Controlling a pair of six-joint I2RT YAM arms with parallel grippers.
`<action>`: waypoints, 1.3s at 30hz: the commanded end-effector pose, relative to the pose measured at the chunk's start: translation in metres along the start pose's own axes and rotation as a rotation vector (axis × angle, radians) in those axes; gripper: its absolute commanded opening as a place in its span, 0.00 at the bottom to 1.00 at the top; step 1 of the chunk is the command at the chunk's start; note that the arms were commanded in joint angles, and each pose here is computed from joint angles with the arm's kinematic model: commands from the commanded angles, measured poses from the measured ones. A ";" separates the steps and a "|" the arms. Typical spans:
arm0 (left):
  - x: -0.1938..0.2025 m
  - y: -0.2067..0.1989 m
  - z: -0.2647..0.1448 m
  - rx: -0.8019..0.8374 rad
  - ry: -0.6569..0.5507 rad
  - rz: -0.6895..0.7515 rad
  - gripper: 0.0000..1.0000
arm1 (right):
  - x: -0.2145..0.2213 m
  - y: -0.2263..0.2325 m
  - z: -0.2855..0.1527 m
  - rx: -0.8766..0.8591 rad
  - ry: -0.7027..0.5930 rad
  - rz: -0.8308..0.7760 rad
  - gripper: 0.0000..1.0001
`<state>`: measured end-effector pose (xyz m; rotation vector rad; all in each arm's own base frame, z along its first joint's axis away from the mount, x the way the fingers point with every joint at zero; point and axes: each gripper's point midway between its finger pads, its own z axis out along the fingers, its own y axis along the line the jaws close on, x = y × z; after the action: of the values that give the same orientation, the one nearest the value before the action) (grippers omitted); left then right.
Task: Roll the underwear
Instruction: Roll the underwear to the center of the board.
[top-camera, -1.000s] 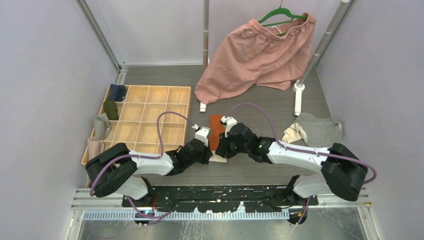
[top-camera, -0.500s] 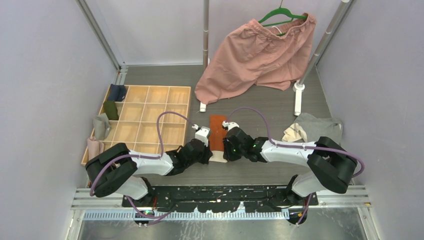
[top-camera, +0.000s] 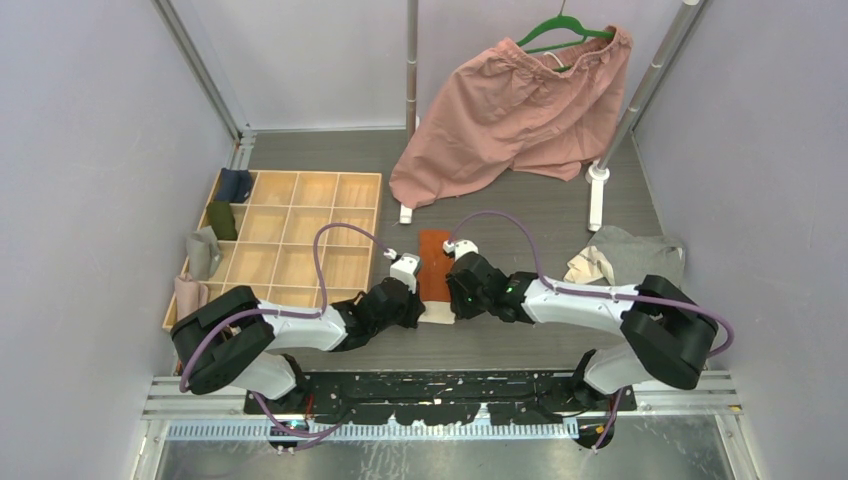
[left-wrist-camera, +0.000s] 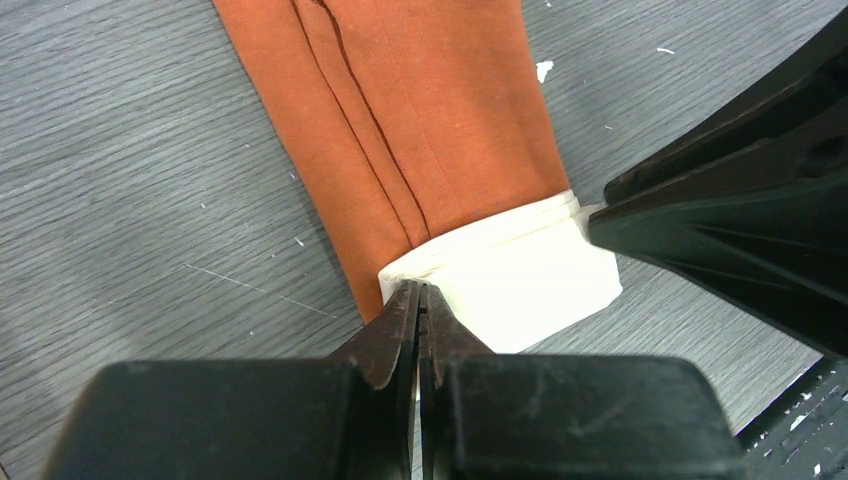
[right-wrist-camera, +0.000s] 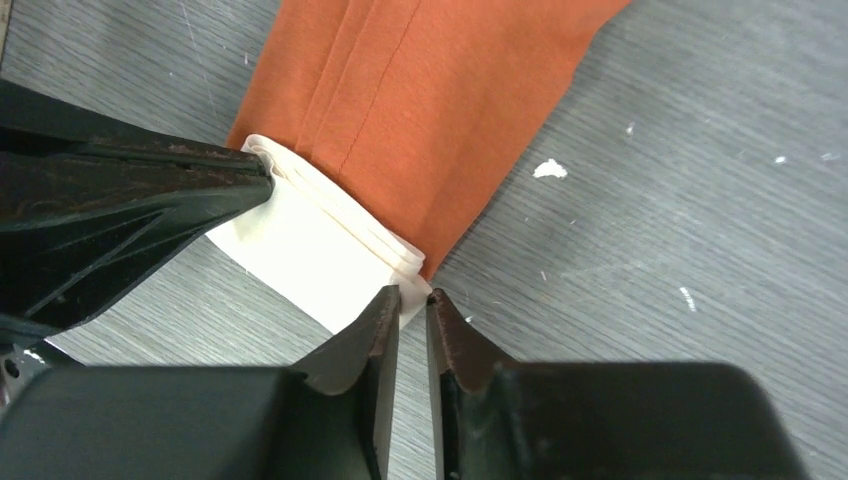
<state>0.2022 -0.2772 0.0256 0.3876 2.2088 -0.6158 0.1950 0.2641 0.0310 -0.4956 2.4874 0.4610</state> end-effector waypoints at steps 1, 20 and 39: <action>0.002 0.009 -0.003 -0.042 0.002 -0.008 0.01 | -0.035 -0.001 -0.020 0.002 -0.139 -0.100 0.26; 0.006 0.013 -0.006 -0.056 0.005 -0.031 0.01 | -0.037 0.051 -0.053 -0.210 -0.416 -1.063 0.61; 0.007 0.013 -0.005 -0.056 0.009 -0.029 0.01 | -0.001 0.047 -0.002 -0.116 -0.309 -1.430 0.63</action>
<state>0.2011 -0.2713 0.0257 0.3274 2.2219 -0.6141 0.1681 0.2982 0.0361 -1.8212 1.3701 0.1194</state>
